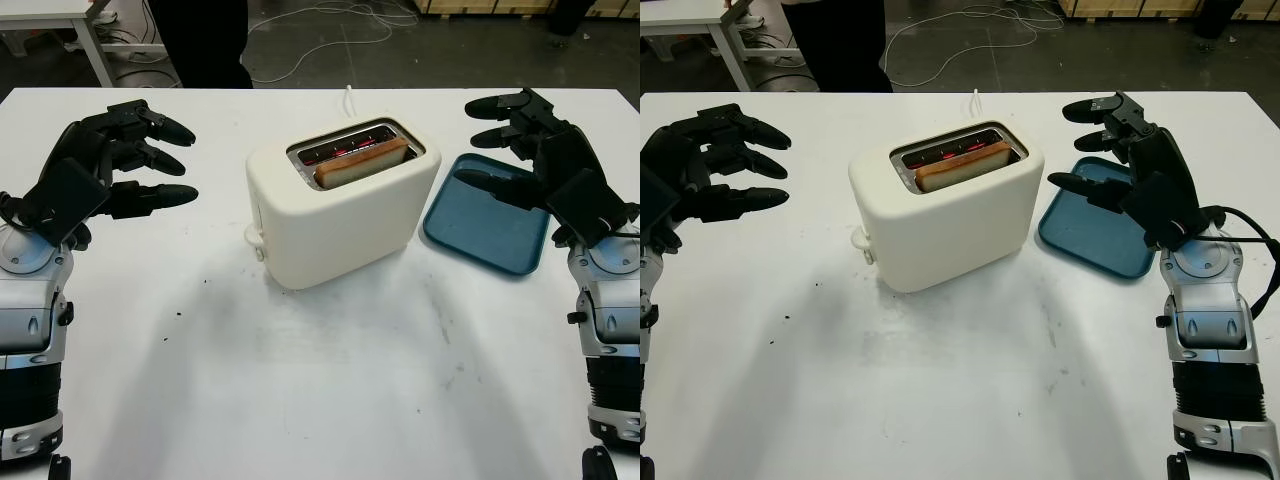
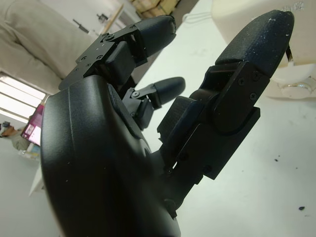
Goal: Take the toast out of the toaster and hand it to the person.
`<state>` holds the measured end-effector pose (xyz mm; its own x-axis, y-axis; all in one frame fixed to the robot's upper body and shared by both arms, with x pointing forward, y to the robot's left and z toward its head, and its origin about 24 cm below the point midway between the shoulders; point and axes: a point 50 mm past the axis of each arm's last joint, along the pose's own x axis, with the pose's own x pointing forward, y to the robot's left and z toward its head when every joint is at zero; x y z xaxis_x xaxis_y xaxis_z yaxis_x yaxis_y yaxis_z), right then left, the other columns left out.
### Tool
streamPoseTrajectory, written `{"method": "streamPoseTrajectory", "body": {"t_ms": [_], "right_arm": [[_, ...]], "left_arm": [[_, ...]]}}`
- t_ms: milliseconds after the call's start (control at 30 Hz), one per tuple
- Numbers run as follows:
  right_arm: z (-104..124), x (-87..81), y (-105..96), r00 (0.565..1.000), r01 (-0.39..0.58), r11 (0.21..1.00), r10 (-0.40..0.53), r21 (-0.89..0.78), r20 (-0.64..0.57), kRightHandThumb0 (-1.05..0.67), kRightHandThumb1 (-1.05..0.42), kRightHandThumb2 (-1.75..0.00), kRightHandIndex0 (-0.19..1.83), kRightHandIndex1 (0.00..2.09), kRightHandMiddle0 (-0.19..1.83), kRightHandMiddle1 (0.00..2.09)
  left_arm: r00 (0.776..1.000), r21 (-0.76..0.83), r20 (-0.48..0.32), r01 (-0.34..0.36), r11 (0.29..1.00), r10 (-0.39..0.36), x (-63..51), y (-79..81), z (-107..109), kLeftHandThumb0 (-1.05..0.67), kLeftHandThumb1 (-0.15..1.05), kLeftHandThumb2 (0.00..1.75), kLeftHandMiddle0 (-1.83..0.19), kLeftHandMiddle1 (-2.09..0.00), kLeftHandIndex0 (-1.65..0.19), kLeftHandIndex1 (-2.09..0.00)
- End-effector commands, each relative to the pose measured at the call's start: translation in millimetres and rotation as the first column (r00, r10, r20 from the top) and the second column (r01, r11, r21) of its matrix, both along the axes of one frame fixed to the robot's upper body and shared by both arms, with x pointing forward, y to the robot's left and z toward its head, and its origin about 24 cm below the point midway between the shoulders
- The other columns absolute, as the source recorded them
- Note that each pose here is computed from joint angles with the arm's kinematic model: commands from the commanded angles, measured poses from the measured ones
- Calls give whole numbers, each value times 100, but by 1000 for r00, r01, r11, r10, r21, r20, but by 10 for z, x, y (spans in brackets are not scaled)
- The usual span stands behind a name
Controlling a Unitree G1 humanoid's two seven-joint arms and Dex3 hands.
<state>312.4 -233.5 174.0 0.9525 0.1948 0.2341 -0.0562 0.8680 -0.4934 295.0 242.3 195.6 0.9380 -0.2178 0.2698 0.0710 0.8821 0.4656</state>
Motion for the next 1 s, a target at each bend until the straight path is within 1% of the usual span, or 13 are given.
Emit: {"method": "streamPoseTrajectory", "body": {"t_ms": [0, 967], "right_arm": [[31, -1, 34, 1000, -15, 1000, 15, 2, 19, -69, -80, 0, 7, 121, 15, 88], [26, 2, 32, 1000, -14, 1000, 14, 1, 18, -71, -80, 0, 8, 120, 15, 88]], "left_arm": [[1000, -3, 8, 5, 1000, -5, -17, 4, 10, -105, 63, 0, -57, -107, -58, -93], [1000, -1, 6, 3, 1000, -3, -18, 1, 9, -105, 63, 0, -58, -107, -58, -93]]}}
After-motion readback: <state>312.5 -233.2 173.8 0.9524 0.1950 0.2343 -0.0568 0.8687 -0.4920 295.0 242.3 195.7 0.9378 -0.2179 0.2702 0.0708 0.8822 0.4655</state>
